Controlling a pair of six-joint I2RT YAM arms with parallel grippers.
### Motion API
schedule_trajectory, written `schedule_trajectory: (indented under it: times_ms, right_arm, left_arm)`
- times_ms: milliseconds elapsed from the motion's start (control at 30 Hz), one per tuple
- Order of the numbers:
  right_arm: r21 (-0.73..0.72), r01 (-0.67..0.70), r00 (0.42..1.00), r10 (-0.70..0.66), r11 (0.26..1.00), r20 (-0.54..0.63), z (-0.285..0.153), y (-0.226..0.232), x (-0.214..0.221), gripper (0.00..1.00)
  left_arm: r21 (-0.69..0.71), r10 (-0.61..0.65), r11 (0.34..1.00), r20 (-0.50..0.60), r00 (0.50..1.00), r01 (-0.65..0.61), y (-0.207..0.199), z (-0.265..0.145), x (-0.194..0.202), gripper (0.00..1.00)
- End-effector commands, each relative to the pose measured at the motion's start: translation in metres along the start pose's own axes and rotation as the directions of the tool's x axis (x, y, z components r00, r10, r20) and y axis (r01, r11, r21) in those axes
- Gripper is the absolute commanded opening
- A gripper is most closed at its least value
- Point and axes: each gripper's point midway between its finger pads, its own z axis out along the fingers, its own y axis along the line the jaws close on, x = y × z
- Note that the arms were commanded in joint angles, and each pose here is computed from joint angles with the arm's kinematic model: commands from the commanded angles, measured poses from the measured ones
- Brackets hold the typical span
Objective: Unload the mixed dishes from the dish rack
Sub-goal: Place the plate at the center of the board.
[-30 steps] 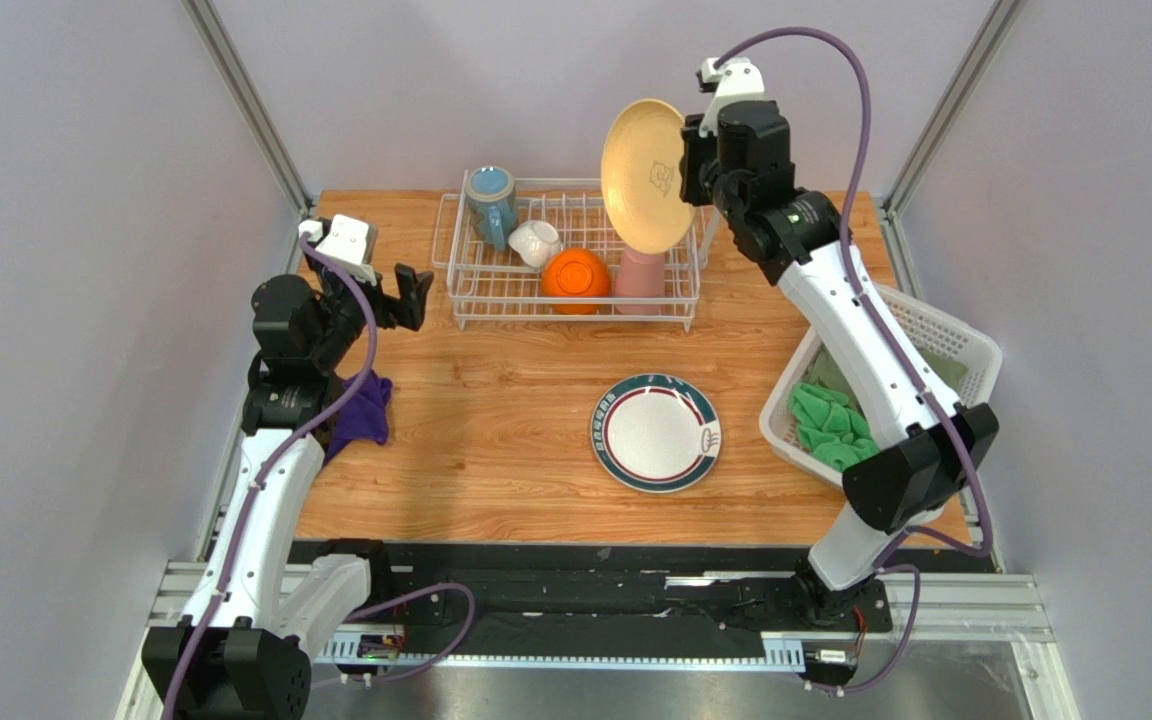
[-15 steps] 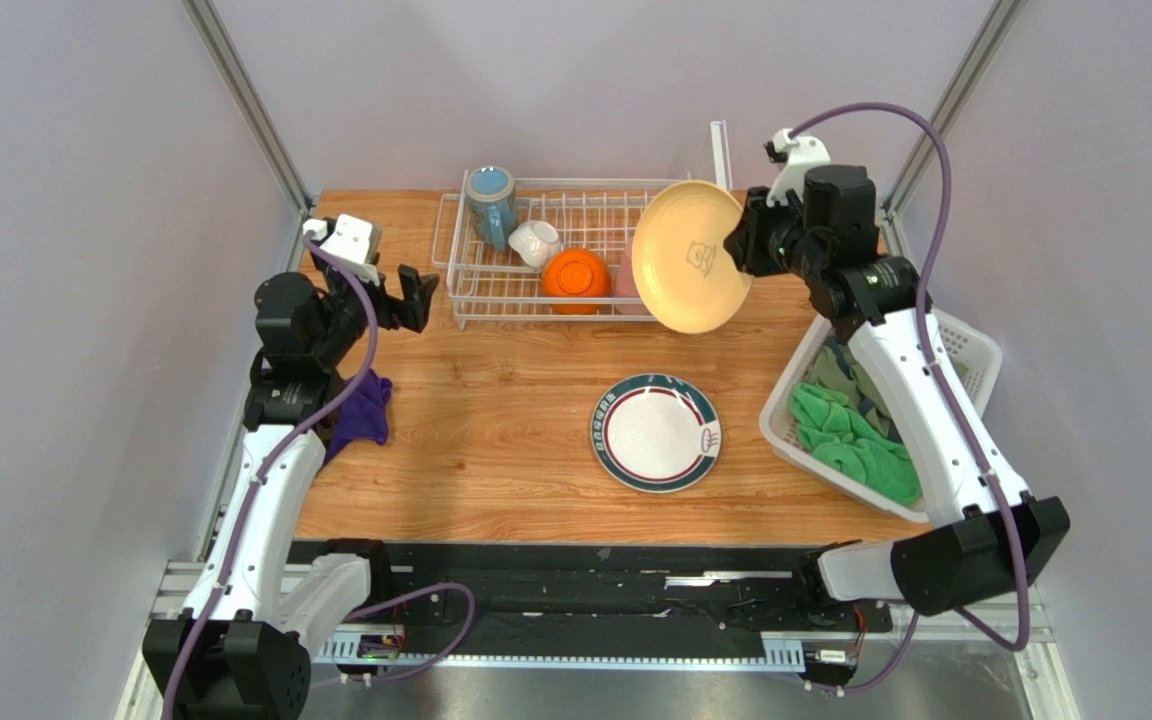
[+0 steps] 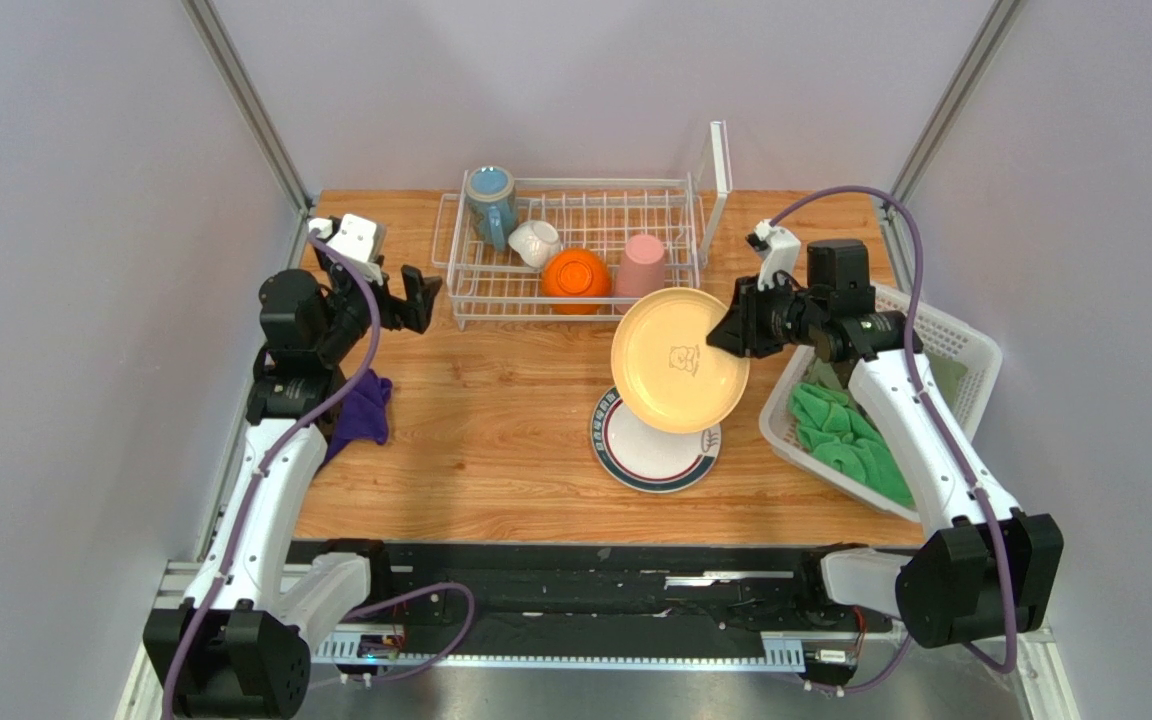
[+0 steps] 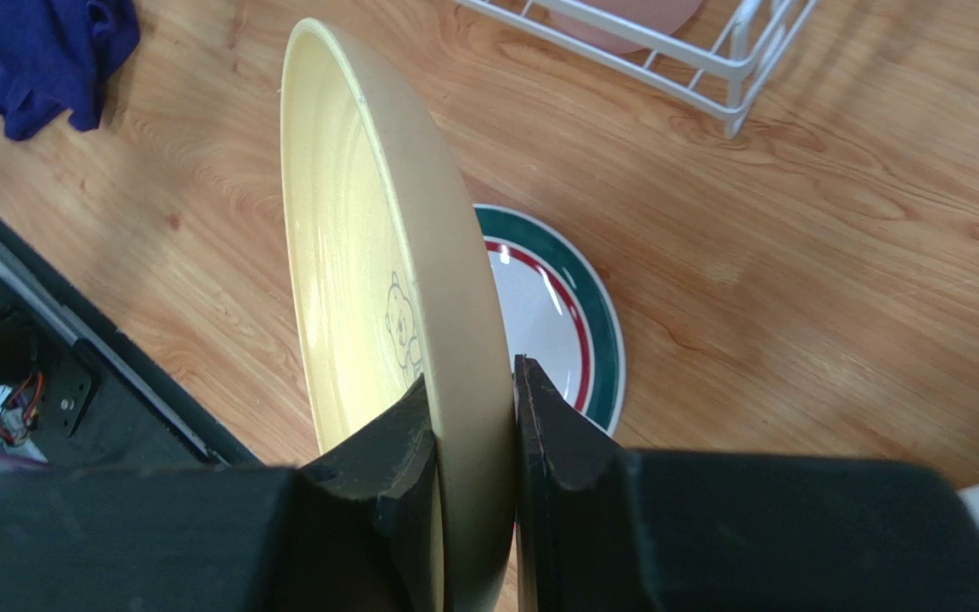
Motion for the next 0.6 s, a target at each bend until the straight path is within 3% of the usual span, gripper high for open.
schedule_trajectory:
  times_ms: [0, 567]
  right_arm:
    - [-0.142, 0.07, 0.997, -0.066, 0.987, 0.032, 0.007, 0.013, -0.004, 0.0]
    - [-0.287, -0.034, 0.983, -0.019, 0.957, -0.18, 0.066, -0.009, 0.056, 0.0]
  left_arm:
    - [0.004, 0.007, 1.0, 0.023, 1.0, -0.007, 0.0, 0.0, -0.007, 0.97]
    - [0.015, 0.005, 1.0, 0.021, 1.0, -0.005, -0.001, 0.0, -0.007, 0.97]
